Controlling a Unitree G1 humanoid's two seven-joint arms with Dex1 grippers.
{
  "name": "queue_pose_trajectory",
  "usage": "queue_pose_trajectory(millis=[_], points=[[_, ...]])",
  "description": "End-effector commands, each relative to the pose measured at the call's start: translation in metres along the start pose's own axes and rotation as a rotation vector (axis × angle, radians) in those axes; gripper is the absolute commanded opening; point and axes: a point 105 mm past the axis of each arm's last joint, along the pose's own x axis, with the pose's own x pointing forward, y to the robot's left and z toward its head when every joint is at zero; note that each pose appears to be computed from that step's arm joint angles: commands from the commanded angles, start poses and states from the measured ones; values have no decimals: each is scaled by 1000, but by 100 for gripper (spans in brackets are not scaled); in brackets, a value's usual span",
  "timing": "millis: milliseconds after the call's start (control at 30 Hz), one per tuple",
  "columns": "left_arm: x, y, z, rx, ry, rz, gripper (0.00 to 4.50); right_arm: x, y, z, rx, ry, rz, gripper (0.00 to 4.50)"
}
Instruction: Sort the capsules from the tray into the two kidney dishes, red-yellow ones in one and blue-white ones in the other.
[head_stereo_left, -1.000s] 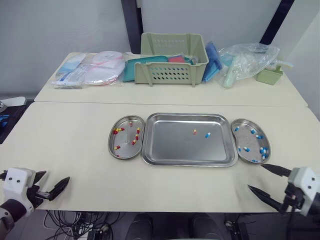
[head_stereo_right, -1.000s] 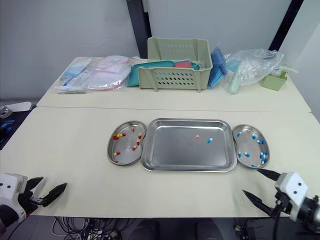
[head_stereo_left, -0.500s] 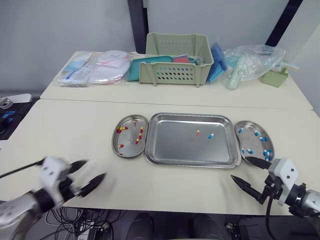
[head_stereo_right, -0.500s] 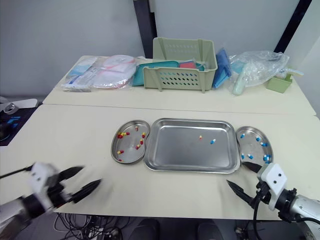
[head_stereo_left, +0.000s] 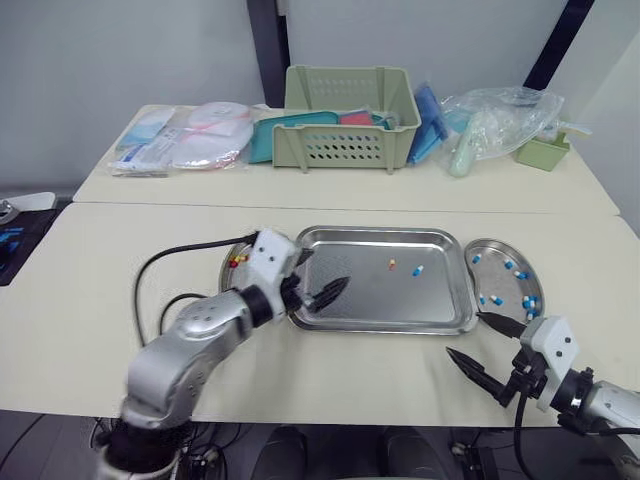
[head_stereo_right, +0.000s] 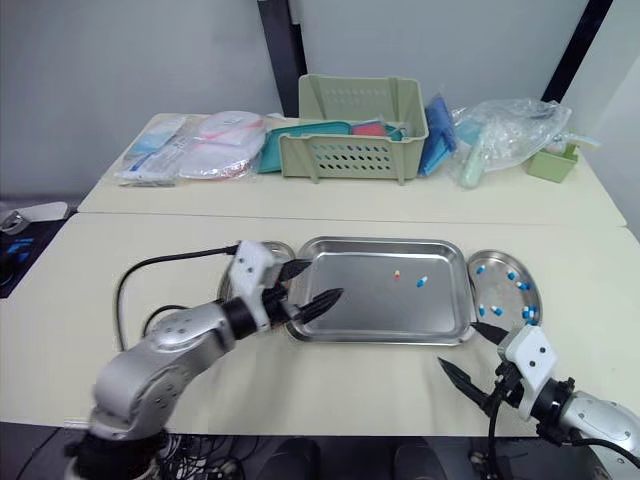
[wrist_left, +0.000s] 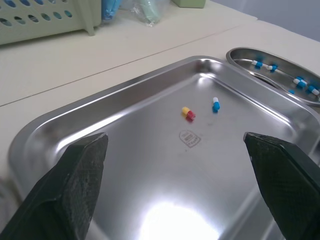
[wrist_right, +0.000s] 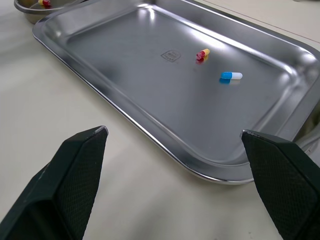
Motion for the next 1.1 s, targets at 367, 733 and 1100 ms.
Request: queue_pose_trajectory(millis=[367,733,1100], points=[[91,-12,3,9,39,34,448,-2,1,-2,-21,-32,-19,450],[123,-18,-8,32,92,34,448,0,5,1,-19,-45,-33,450],[136,-24,-19,35,137,-16,393,3,8,9,-16,-56,-39,450]])
